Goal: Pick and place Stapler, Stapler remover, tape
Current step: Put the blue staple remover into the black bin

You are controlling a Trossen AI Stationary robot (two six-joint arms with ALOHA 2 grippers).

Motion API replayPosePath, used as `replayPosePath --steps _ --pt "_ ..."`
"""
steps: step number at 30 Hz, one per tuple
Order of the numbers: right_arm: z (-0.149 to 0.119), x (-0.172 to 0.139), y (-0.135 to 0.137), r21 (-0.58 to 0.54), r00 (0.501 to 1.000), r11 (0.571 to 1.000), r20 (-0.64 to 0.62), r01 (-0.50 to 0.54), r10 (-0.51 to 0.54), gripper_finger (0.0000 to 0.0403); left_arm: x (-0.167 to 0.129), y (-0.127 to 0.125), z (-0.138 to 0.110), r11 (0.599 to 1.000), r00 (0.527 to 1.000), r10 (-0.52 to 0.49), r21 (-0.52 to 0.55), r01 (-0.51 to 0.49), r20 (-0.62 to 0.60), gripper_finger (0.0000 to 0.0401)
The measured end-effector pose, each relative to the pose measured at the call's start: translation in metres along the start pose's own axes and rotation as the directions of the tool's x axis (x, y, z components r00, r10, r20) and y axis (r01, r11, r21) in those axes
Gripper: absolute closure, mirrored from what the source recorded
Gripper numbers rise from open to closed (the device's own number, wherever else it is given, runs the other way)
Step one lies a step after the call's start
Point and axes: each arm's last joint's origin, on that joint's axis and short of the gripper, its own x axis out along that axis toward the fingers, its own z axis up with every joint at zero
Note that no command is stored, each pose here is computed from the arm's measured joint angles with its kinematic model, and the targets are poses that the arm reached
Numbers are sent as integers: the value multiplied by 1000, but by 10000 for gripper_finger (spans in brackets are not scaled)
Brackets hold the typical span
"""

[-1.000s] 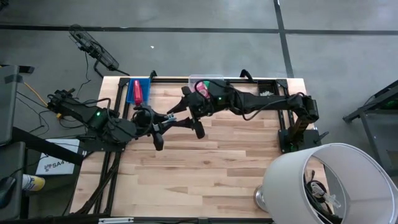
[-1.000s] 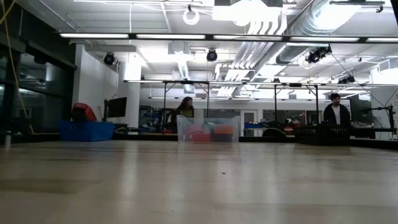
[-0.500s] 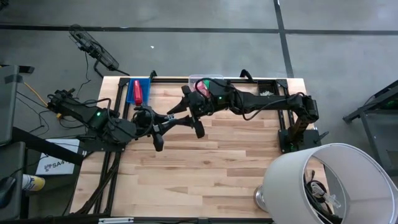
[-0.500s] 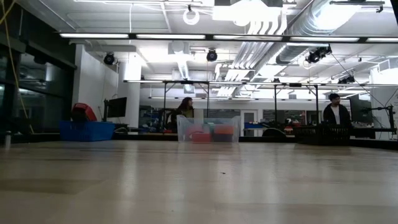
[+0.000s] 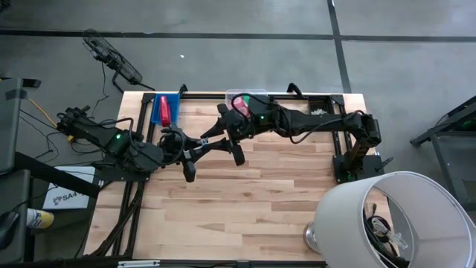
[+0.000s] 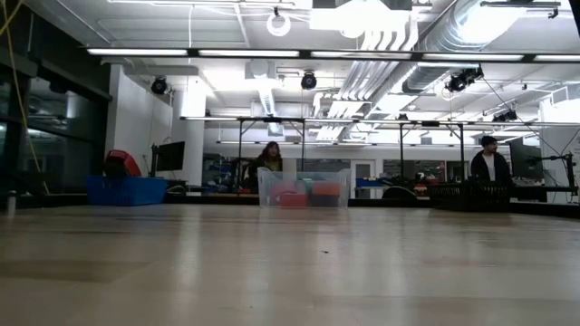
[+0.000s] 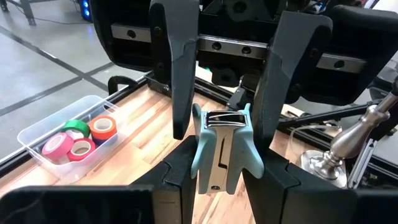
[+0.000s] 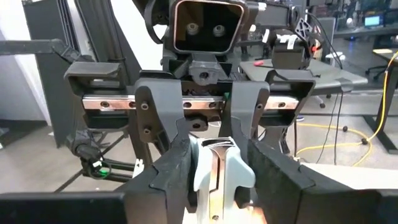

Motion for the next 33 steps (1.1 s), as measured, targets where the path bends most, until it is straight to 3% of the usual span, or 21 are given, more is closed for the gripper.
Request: replayPosePath --steps 12,25,33 --pt "-5 -1 -3 19 999 1000 -50 -10 11 230 0 0 0 1000 1000 -5 1 5 -4 298" --pt "-6 -2 -3 19 997 999 -64 -29 30 306 0 0 0 1000 1000 -1 1 1 -1 298" --pt "-7 -1 -4 21 997 999 -66 -29 30 306 0 0 0 1000 1000 -2 1 2 -2 298"
